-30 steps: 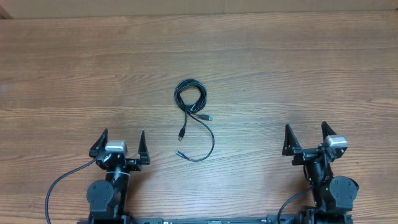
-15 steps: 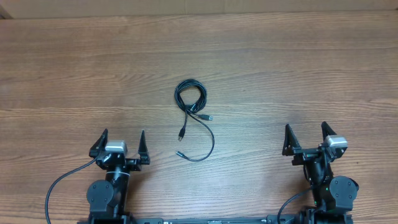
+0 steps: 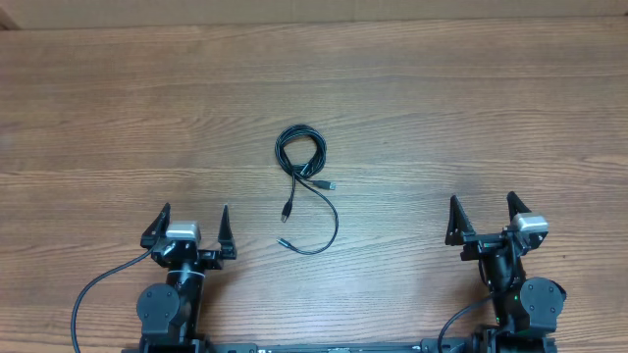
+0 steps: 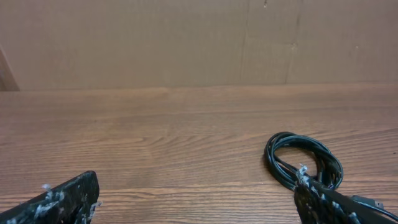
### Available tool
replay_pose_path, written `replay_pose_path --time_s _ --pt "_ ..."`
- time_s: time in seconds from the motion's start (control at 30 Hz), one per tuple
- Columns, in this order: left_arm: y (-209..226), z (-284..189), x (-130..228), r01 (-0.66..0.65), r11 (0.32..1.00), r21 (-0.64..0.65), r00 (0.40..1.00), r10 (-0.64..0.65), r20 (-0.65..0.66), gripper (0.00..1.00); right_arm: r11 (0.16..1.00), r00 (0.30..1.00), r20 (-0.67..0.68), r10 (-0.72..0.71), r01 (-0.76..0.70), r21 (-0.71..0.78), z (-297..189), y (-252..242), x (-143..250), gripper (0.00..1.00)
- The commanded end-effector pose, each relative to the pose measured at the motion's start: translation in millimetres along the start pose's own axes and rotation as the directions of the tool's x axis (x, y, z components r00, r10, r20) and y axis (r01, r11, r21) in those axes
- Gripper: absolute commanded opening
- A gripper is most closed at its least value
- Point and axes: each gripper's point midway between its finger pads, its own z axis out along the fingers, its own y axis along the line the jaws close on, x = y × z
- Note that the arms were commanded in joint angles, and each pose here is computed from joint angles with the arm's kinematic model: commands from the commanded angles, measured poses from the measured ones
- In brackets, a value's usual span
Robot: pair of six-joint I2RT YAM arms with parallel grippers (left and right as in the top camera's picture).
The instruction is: Untangle cables
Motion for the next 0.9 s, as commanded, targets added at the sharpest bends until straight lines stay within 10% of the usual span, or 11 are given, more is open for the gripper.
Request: replay_pose_path --time_s 0.0,0.87 --pt "-2.3 -0.2 0.1 0.014 1.0 0.016 1.0 -0.014 0.004 1.0 1.0 1.0 -0.004 0.0 0.0 -0.011 0.5 1.8 3.5 1.0" --pt "1.0 -0.2 0.2 0.013 1.0 -0.003 1.0 -0.013 0.004 1.0 1.0 1.0 -0.003 0.0 0.0 -0.01 0.5 1.8 3.4 1.0"
